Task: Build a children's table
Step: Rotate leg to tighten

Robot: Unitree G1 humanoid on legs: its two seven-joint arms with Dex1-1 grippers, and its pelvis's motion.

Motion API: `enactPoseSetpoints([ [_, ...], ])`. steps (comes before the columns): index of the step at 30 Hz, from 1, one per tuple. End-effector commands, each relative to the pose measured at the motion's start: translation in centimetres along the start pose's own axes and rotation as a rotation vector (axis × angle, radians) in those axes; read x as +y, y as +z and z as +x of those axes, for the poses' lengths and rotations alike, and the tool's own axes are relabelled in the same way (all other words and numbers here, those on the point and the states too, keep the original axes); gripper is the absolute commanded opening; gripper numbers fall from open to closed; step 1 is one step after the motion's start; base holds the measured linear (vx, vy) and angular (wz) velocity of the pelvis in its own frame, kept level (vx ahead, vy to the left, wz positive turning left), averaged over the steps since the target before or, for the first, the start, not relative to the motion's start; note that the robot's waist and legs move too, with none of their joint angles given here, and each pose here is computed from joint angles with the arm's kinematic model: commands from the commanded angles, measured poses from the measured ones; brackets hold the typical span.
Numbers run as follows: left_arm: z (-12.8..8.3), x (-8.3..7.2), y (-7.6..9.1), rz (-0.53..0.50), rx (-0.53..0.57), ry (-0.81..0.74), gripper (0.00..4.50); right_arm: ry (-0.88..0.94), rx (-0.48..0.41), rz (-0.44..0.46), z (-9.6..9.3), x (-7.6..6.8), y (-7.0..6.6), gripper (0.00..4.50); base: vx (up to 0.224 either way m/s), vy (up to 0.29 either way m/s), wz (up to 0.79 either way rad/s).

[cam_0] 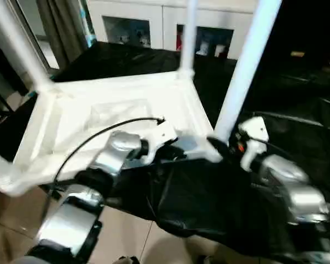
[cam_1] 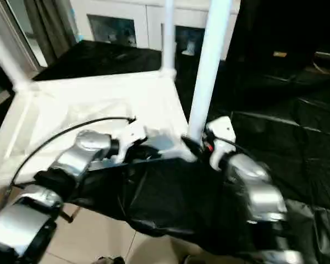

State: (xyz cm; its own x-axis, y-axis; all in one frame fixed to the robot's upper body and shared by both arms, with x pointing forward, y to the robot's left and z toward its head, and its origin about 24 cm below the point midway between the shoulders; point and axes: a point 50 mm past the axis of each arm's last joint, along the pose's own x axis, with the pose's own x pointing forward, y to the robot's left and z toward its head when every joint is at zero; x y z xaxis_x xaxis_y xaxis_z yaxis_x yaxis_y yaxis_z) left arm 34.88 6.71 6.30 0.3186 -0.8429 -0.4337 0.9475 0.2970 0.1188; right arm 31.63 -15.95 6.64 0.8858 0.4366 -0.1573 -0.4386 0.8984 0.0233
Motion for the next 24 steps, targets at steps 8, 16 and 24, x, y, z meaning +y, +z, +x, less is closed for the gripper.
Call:
enactPoseSetpoints([
  [8,1.4,-1.5,1.4,0.054,-0.083,-0.112,0.00,0.288,0.059,0.027,0.5,4.3,-1.7,3.20,0.000,0.000,0.00],
  [16,-1.0,-1.8,0.2,0.101,-0.067,-0.286,0.00,0.521,0.107,-0.095,-2.3,2.8,-1.2,3.24,0.008,-0.003,0.00],
  [24,-3.5,-2.0,-1.2,0.113,-0.019,-0.433,0.00,0.654,0.150,-0.133,-4.7,0.4,0.0,3.24,0.000,0.000,0.00],
])
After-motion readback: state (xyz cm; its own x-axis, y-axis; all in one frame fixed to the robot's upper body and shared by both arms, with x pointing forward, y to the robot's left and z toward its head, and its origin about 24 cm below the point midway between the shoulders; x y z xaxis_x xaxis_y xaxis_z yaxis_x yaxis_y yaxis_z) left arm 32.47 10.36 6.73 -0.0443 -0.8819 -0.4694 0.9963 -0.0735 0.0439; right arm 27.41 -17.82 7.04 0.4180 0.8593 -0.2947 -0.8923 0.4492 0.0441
